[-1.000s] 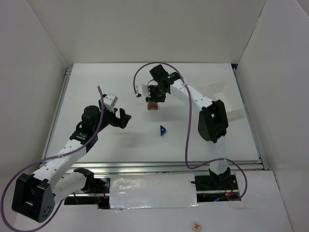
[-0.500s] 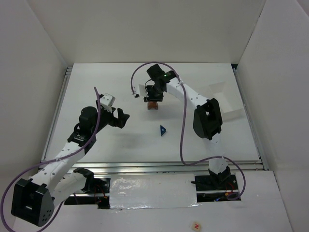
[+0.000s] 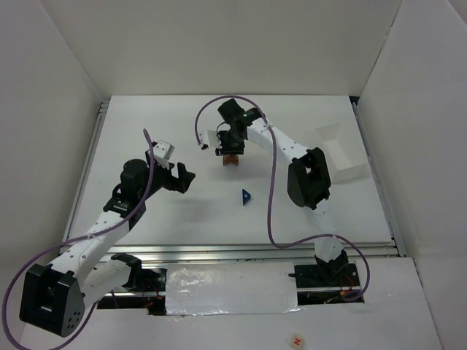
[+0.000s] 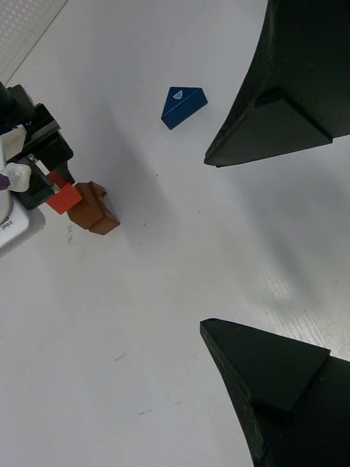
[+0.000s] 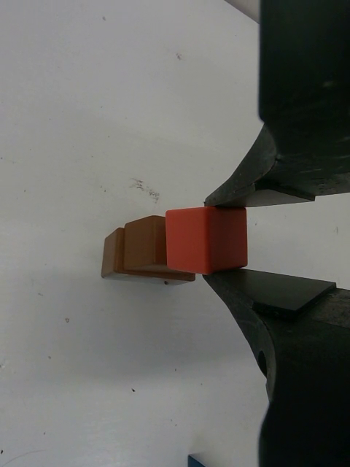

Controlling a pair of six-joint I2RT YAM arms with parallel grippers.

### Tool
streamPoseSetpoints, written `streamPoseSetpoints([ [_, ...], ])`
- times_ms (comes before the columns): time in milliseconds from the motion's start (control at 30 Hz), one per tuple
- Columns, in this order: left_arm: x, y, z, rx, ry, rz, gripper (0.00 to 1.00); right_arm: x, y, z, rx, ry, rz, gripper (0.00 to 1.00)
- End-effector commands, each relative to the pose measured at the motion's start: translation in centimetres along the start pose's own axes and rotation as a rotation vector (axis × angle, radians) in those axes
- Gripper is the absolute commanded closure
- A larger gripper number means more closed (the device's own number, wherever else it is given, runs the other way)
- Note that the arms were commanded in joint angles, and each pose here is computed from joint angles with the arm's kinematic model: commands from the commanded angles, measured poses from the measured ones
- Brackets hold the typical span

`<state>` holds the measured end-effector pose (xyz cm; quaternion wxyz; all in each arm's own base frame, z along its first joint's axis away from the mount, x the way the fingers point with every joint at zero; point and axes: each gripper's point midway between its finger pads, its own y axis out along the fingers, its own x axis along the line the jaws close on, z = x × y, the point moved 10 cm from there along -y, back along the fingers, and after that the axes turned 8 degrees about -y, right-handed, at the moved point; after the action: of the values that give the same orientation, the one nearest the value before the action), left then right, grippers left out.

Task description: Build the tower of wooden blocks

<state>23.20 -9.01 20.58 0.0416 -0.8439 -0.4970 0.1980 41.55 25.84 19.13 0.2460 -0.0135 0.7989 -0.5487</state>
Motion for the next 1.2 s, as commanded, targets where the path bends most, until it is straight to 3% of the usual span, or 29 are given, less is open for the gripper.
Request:
streamPoseSetpoints([
  [0, -0.13, 0.28, -0.48, -0.039, -0.007, 0.033, 0.01, -0.73, -0.36, -0.36, 0.009, -0.017, 0.018, 0.92],
  [1167, -0.07, 0.78, -0.37, -0.019, -0.008, 0.053, 0.01, -0.69, 0.54, -0.15, 0.021, -0.01, 0.023, 0.84],
])
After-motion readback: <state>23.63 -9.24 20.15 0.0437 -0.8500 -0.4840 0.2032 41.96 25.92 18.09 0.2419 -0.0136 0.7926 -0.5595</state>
